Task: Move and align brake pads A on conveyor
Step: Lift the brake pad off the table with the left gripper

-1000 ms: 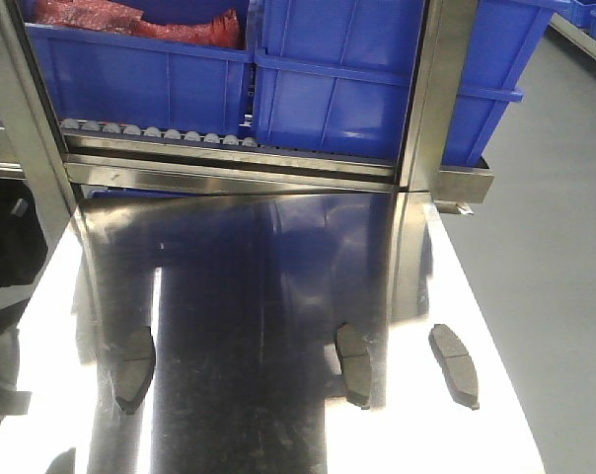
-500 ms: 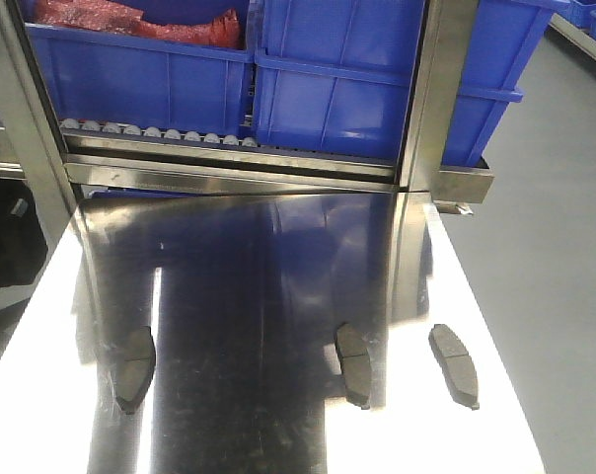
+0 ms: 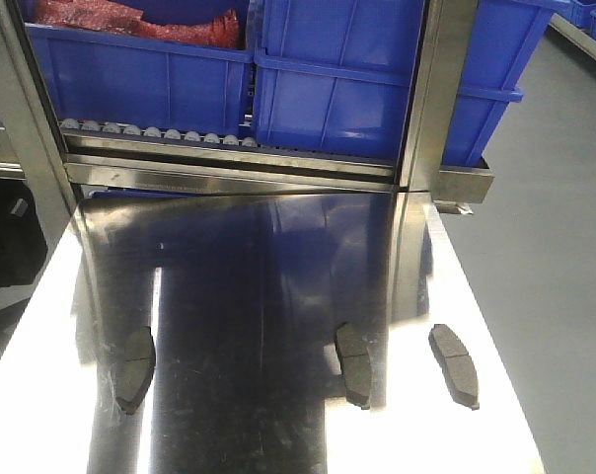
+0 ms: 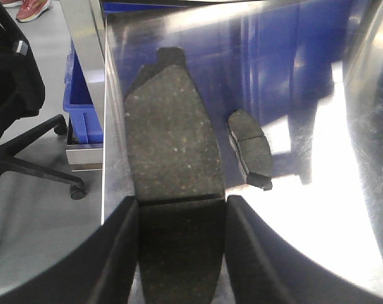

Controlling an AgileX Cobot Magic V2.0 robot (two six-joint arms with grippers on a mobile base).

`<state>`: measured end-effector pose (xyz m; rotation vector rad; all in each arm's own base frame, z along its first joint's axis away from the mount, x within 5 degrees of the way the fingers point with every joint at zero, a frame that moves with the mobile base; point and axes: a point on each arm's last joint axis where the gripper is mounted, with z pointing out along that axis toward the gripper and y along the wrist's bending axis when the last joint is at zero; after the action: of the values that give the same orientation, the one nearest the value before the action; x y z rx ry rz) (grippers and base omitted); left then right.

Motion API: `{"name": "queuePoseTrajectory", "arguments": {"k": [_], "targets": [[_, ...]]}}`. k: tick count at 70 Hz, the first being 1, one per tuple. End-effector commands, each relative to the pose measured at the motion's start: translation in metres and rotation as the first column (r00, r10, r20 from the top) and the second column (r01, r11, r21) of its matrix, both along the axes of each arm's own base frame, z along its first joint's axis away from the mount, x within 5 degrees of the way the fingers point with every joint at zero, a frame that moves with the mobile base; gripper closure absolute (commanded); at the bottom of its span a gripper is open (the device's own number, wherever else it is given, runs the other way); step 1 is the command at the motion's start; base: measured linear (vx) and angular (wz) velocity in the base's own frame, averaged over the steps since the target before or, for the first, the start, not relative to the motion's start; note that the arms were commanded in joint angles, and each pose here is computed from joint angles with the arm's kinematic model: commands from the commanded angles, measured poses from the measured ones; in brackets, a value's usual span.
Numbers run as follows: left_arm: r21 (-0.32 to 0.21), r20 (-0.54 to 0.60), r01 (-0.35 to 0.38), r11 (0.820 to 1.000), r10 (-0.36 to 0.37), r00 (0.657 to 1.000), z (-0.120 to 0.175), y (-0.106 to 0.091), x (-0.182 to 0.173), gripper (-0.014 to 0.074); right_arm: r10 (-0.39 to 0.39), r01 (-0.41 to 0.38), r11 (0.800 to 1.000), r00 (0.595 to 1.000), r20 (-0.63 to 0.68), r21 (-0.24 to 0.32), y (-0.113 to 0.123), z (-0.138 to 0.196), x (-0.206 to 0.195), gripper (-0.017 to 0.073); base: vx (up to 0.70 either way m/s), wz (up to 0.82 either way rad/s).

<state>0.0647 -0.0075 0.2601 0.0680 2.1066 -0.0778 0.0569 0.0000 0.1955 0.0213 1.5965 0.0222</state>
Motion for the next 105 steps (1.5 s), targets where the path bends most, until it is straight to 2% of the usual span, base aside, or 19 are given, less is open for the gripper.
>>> {"name": "queuePoseTrajectory", "arguments": {"k": [1,89,93,99,105], "targets": [[-0.018,0.105,-0.003,1.0,0.005,0.994,0.016,0.0,0.004,0.0437,-0.004,0.005,1.0,0.997,0.079,-0.013,0.0,0.005,-0.001,0.0563,0.0,0.0],[-0.018,0.105,-0.003,1.0,0.005,0.994,0.016,0.0,0.004,0.0437,-0.004,0.005,1.0,0.996,0.092,-0.013,0.0,0.007,-0.001,0.0563,0.0,0.0],[-0.018,0.105,-0.003,1.0,0.005,0.994,0.016,0.0,0.004,0.0437,-0.004,0.006,1.0,0.996,0.092,-0.024,0.0,0.01,-0.001,0.0563,0.0,0.0],[-0.018,0.105,-0.003,1.0,0.005,0.994,0.016,0.0,0.004,0.0437,-0.005,0.011,0.997,0.997,0.081,-0.072,0.0,0.023,-0.002,0.0563,0.0,0.0],[-0.018,0.105,-0.003,1.0,0.005,0.994,0.016,0.0,0.004,0.0437,-0.01,0.012,0.997,1.0,0.018,-0.075,-0.001,0.047,-0.002,0.0563,0.0,0.0]]}}
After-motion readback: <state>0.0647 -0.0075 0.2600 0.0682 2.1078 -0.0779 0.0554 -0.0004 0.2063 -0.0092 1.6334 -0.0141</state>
